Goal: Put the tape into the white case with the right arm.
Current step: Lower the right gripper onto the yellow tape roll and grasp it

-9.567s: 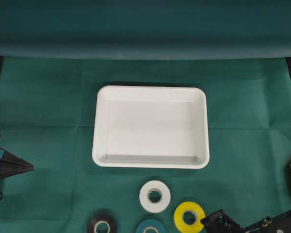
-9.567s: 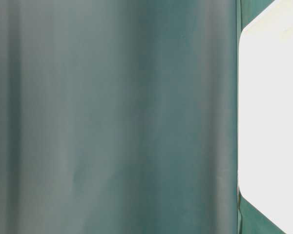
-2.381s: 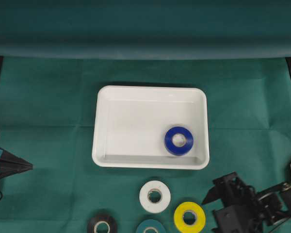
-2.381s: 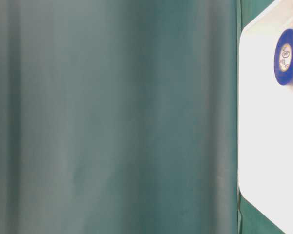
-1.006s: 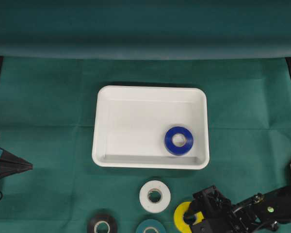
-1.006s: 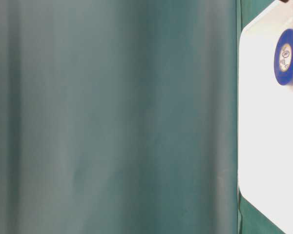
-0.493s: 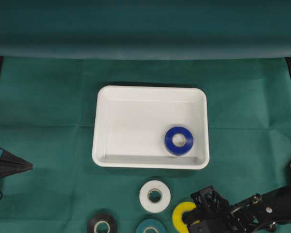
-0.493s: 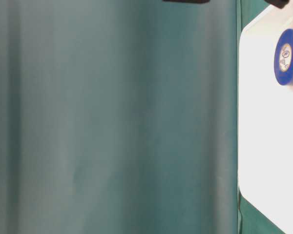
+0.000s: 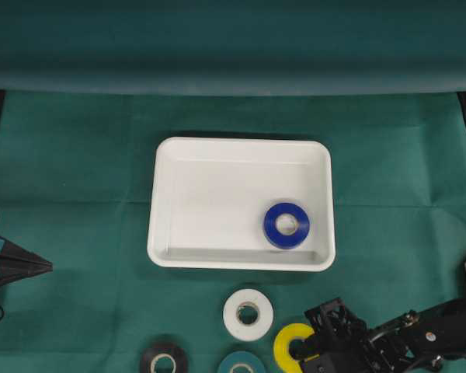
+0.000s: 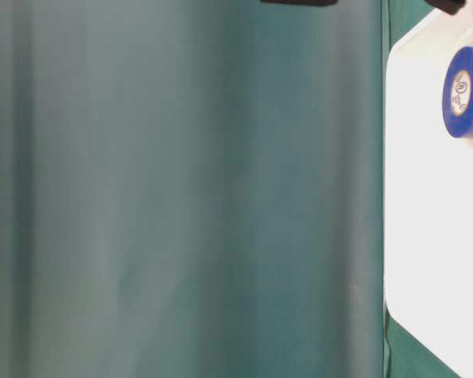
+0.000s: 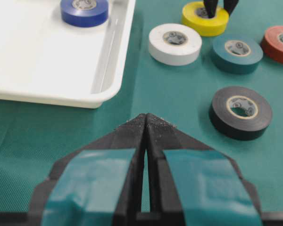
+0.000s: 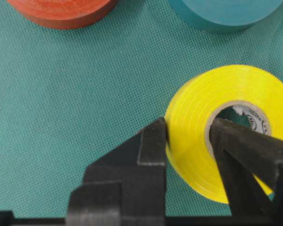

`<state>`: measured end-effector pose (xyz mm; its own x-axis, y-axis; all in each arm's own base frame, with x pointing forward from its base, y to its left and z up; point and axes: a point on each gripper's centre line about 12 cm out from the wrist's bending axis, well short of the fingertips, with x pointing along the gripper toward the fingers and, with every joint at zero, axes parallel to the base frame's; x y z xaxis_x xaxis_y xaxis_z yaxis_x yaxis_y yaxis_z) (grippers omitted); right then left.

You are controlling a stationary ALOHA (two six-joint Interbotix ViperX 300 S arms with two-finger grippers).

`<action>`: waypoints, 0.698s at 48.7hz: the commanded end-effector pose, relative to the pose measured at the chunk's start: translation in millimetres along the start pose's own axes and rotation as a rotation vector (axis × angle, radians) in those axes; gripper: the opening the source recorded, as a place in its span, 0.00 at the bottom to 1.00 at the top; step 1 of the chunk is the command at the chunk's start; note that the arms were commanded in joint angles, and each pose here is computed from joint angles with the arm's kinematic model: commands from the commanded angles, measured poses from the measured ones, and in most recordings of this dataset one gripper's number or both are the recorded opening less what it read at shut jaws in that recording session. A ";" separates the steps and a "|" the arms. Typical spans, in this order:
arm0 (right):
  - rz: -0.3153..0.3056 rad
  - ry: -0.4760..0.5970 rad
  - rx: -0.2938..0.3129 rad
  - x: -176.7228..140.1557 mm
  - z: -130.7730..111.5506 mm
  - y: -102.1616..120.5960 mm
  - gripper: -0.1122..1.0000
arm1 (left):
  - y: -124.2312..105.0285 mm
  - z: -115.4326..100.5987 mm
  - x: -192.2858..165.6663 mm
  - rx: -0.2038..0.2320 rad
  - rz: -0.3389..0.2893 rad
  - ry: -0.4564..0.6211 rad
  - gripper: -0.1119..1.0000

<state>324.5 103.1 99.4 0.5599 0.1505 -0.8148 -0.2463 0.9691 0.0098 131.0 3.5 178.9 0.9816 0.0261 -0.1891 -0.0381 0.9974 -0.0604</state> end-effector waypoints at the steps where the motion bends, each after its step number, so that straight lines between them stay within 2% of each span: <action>1: 0.000 -0.044 -0.001 -9.1 14.5 0.8 0.12 | 0.1 4.6 0.6 -0.002 0.003 -0.008 0.10; 20: -0.061 -0.057 0.021 -55.4 37.9 -6.8 0.12 | 0.1 4.6 0.6 -0.002 0.003 -0.008 0.10; 34: -0.063 -0.054 0.026 -54.8 38.3 -6.8 0.12 | 0.1 4.6 0.6 -0.004 0.003 -0.008 0.10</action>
<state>319.8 92.8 152.6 0.5787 0.0824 -0.8114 -0.1877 0.9816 -0.0342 131.0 3.7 178.9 0.9816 0.0275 -0.1891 -0.0399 0.9973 -0.0619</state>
